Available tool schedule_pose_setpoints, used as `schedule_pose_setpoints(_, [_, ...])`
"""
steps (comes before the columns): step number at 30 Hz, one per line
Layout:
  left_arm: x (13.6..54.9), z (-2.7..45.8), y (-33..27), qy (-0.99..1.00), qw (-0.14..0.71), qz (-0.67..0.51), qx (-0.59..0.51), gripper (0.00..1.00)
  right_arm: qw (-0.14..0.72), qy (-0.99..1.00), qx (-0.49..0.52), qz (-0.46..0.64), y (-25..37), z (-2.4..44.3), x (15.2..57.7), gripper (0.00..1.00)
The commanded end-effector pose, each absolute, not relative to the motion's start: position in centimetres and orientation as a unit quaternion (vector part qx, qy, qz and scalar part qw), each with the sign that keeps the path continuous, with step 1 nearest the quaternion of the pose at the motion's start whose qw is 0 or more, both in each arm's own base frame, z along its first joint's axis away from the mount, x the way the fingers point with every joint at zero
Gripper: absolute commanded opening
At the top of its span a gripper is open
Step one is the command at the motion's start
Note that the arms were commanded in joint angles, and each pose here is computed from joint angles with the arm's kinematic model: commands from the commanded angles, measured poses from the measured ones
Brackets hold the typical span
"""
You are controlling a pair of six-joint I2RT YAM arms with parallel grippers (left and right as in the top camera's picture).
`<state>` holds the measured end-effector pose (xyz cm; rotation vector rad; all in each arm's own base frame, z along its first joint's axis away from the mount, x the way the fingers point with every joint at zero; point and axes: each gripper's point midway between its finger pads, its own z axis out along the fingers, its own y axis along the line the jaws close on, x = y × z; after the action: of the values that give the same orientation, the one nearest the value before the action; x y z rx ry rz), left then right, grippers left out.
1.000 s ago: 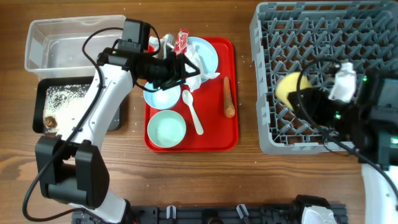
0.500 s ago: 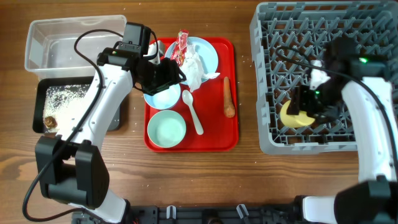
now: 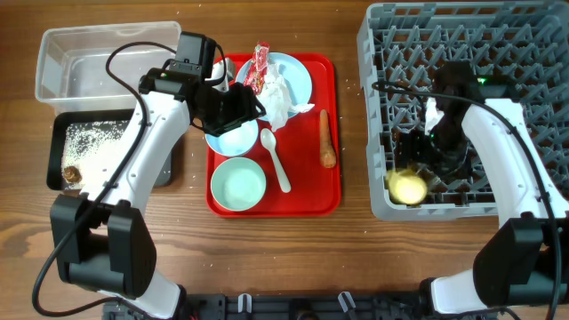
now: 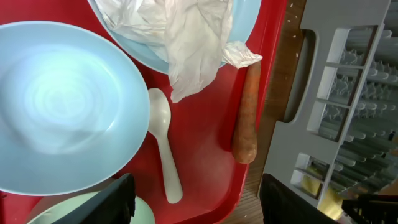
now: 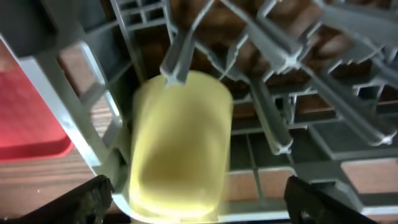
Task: Sort waste into correct bins and load items into the dishwasher rack
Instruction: 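Lower the yellow cup into the grey rack with the right gripper and release, then grasp the carrot on the red tray with the left gripper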
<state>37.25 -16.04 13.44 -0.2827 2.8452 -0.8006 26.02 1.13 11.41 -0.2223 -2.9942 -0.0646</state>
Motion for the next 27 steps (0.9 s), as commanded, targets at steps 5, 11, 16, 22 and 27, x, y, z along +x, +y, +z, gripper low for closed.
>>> schedule_pose_setpoints(5, [37.3, 14.3, -15.9, 0.955, 0.097, -0.267, -0.089, 0.66, -0.056, -0.996, -0.051, -0.055, 2.1, 20.3, 31.6, 0.90])
schedule_pose_setpoints(11, [36.6, 14.0, -15.9, 0.957, 0.085, -0.262, -0.087, 0.68, -0.115, -0.984, 0.017, -0.137, 7.0, 24.3, 33.0, 0.87])
schedule_pose_setpoints(16, [36.3, 13.7, -16.2, 0.965, 0.091, -0.239, -0.066, 0.63, -0.151, -0.972, 0.091, -0.154, 12.1, 25.0, 33.9, 0.86])
schedule_pose_setpoints(22, [36.0, 14.9, -16.6, 0.968, 0.120, -0.221, -0.028, 0.60, -0.172, -0.974, 0.067, -0.129, 12.6, 25.3, 34.5, 0.84])
schedule_pose_setpoints(27, [34.7, 14.4, -19.2, 0.976, 0.138, -0.166, 0.023, 0.62, -0.196, -0.973, 0.011, -0.123, 9.0, 26.6, 35.0, 0.84])
